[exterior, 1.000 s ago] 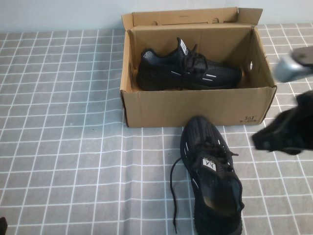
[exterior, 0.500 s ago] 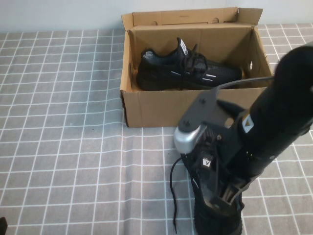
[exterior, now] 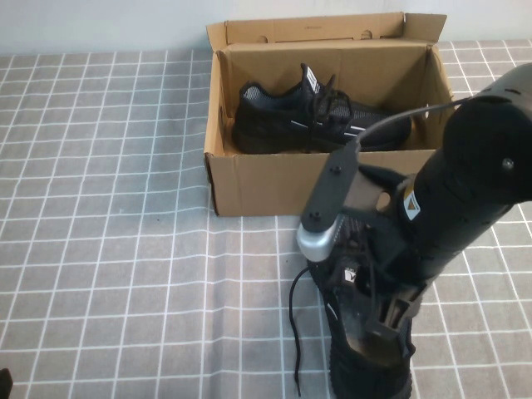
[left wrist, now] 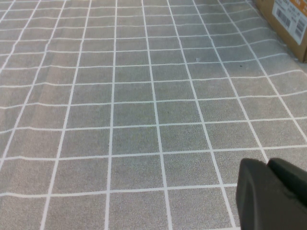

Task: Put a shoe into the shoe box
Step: Pick up the shoe from the table

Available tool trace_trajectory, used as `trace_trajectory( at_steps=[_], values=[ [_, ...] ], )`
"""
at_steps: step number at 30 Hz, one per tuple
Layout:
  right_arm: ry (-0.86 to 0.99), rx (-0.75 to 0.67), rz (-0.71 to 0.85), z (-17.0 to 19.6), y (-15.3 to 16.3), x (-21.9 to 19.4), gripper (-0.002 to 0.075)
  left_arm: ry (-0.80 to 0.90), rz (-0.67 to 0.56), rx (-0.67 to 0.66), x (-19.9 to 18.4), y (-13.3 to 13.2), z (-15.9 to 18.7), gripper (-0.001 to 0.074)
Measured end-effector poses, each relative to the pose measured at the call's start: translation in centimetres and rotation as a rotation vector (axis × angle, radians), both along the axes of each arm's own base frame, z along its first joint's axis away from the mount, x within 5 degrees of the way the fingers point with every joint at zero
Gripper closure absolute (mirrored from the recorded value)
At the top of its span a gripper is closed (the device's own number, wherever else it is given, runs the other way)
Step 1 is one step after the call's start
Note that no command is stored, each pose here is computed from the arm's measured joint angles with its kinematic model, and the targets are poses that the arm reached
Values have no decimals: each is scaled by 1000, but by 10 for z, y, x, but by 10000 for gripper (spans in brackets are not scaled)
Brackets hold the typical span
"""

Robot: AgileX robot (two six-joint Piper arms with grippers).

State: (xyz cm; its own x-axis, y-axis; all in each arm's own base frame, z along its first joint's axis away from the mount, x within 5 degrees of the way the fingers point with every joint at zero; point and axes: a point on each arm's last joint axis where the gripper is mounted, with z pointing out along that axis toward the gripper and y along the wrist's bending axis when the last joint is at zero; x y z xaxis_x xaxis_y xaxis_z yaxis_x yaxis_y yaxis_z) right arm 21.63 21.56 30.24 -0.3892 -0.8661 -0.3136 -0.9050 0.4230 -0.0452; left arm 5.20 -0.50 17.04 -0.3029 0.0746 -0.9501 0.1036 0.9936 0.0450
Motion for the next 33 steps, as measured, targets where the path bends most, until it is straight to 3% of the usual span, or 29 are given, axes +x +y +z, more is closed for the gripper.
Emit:
trace_trajectory(
  at_steps=[12,24,33],
  values=[
    [-12,86,50,-3,11,3,331,0,0,0,0,0,0,735],
    [-90,-36,97,-29,17,24,265,0,0,0,0,0,0,735],
    [-150,-123,129,-36,14,33,258,0,0,0,0,0,0,735]
  ],
)
